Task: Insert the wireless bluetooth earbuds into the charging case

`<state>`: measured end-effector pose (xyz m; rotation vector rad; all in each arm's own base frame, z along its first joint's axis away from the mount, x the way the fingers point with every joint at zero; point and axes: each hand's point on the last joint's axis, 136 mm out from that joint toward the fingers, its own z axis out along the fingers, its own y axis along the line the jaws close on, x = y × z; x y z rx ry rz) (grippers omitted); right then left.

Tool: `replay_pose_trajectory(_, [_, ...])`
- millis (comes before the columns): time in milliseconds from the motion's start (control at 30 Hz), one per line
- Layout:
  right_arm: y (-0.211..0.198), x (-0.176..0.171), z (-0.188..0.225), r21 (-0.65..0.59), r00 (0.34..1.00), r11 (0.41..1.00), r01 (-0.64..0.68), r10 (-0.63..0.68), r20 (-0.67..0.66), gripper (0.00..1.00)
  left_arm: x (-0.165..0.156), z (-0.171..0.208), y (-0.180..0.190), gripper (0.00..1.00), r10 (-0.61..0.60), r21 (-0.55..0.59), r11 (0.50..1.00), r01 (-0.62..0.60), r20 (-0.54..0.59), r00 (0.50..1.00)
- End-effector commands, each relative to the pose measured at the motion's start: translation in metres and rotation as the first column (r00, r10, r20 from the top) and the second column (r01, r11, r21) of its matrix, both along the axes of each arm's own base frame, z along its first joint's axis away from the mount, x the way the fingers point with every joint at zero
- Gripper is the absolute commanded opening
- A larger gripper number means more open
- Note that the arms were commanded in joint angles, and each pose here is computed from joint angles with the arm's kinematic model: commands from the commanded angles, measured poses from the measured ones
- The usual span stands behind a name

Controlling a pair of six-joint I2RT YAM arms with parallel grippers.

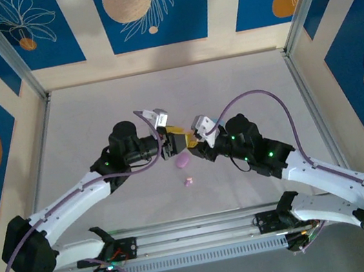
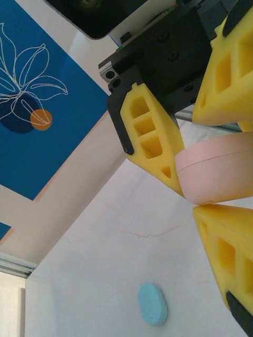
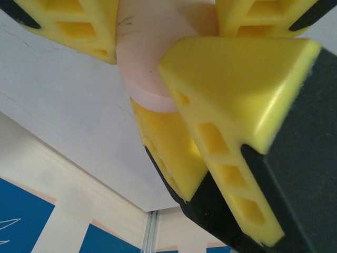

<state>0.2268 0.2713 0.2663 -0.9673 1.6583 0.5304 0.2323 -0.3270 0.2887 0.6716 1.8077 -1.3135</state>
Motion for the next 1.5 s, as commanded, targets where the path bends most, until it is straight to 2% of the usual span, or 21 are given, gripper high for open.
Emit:
replay_pose_trajectory(0, [0.005, -0.002, 0.026, 0.078, 0.999, 0.997, -0.028, 0.025, 0.038, 0.39, -0.006, 0.020, -0.007, 0.41, -0.045, -0.027, 0.999, 0.046, 0.033, 0.998])
replay_pose_trajectory(100, [0.008, -0.005, 0.026, 0.072, 0.997, 0.996, -0.060, 0.057, 0.050, 0.39, -0.007, 0.022, -0.009, 0.36, -0.053, -0.033, 0.998, 0.055, 0.036, 0.998])
replay_pose_trajectory(267, [0.004, -0.006, 0.029, 0.054, 0.993, 0.996, -0.069, 0.063, 0.105, 0.41, 0.001, 0.017, -0.009, 0.19, -0.007, -0.027, 1.000, 0.006, -0.009, 1.000])
replay_pose_trajectory(400, [0.003, -0.012, 0.034, 0.045, 0.974, 0.993, -0.114, 0.102, 0.202, 0.46, 0.008, 0.030, -0.004, 0.10, 0.050, -0.091, 0.995, -0.052, -0.031, 0.998])
replay_pose_trajectory(500, [-0.003, -0.004, 0.032, 0.034, 0.968, 0.996, -0.077, 0.066, 0.242, 0.52, 0.016, 0.041, 0.006, 0.05, 0.127, -0.150, 0.979, -0.137, -0.071, 0.989])
replay_pose_trajectory(667, [-0.012, 0.008, 0.024, 0.045, 0.969, 0.996, -0.081, 0.068, 0.236, 0.55, 0.016, 0.054, 0.009, 0.04, 0.121, -0.258, 0.953, -0.158, -0.153, 0.981])
replay_pose_trajectory(867, [-0.018, 0.013, 0.039, 0.110, 0.953, 0.988, -0.107, 0.071, 0.293, 0.55, 0.016, 0.055, 0.002, 0.03, 0.066, -0.324, 0.936, -0.137, -0.220, 0.973])
replay_pose_trajectory(1133, [-0.019, 0.011, 0.058, 0.185, 0.945, 0.975, -0.126, 0.061, 0.322, 0.54, 0.019, 0.053, -0.001, 0.03, 0.057, -0.329, 0.935, -0.136, -0.239, 0.969])
replay_pose_trajectory(1300, [-0.021, 0.016, 0.058, 0.184, 0.946, 0.978, -0.101, 0.037, 0.323, 0.47, 0.018, 0.057, -0.002, 0.03, 0.047, -0.333, 0.934, -0.126, -0.235, 0.971])
replay_pose_trajectory(1467, [-0.022, 0.018, 0.052, 0.159, 0.950, 0.982, -0.099, 0.046, 0.310, 0.45, 0.016, 0.061, -0.003, 0.03, 0.039, -0.340, 0.933, -0.116, -0.226, 0.973])
